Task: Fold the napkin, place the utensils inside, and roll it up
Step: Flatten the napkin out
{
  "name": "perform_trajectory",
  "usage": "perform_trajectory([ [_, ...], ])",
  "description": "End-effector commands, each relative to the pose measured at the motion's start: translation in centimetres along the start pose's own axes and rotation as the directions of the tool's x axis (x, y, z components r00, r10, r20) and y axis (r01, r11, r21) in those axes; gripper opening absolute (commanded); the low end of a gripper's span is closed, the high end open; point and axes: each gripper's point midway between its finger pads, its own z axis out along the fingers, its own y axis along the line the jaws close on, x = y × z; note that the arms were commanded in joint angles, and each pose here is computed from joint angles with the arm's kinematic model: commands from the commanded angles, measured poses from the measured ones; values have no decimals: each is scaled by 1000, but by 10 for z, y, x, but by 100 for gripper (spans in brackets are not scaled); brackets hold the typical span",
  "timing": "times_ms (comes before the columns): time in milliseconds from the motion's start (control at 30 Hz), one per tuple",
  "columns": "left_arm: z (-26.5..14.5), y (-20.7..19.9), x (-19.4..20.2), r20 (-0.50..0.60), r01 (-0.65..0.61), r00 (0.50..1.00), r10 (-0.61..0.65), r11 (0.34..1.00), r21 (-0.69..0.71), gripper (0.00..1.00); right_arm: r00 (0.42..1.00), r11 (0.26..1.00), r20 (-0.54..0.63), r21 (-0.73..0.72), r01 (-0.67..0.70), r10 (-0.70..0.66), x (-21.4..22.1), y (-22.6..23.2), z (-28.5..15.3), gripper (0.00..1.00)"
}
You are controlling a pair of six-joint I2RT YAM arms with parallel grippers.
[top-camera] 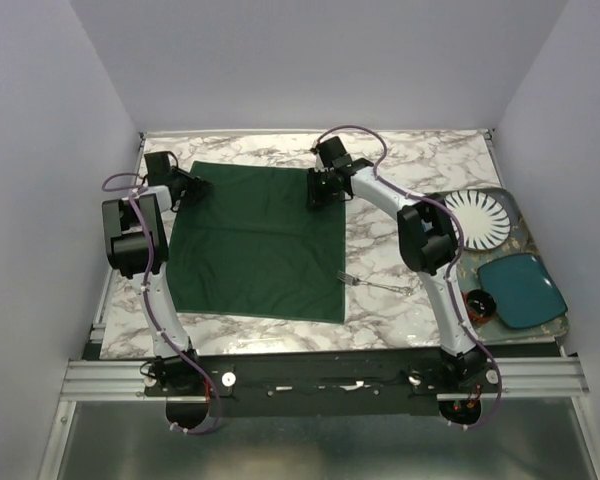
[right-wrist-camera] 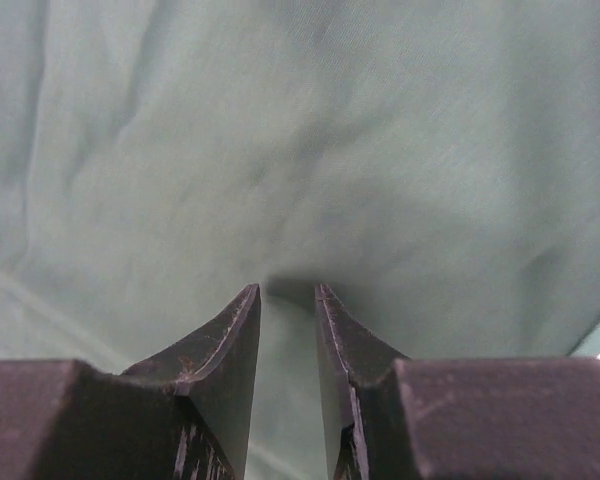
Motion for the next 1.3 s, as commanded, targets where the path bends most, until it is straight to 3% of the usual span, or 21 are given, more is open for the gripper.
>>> perform_trajectory([
  [0, 8, 4, -4, -37, -21, 999, 20, 999, -27, 40, 999, 999, -38, -19, 37, -37, -4, -2, 7, 38],
  [233, 9, -5, -22, -29, -53, 998, 53, 999, -7, 43, 999, 996, 10, -81, 46, -46, -35, 16, 8, 41],
  [467, -18, -50, -45, -10, -147, 989, 147, 989, 30, 47, 993, 990, 83, -106, 95, -86, -66, 42, -36, 50],
  [500, -39, -68, -49, 35, -179, 984, 177, 983, 41, 48, 989, 987, 109, -115, 117, -104, -72, 52, -56, 53],
  [567, -59, -66, -34, 25, -195, 981, 195, 981, 22, 50, 982, 978, 76, -99, 181, -174, -48, 68, -59, 62],
  [633, -102, -93, -25, 69, -256, 965, 253, 965, 56, 50, 972, 966, 50, -104, 235, -230, -26, 84, -71, 73],
  [667, -115, -83, -14, 53, -263, 964, 262, 965, 13, 50, 962, 953, 49, -135, 272, -268, -12, 107, -74, 76],
  [733, -168, -110, -13, 145, -338, 933, 330, 940, 39, 50, 954, 939, 52, -166, 300, -296, 3, 130, -84, 80],
  [900, -273, -138, 1, 311, -449, 860, 404, 889, 89, 51, 932, 893, 32, -276, 354, -360, 53, 199, -87, 80],
  [1000, -313, -146, 9, 365, -477, 835, 412, 873, 104, 51, 903, 857, 57, -295, 423, -426, 71, 239, -83, 78],
  [1267, -357, -155, 37, 388, -504, 827, 407, 842, 192, 48, 805, 735, 65, -372, 567, -589, 127, 311, -60, 59],
])
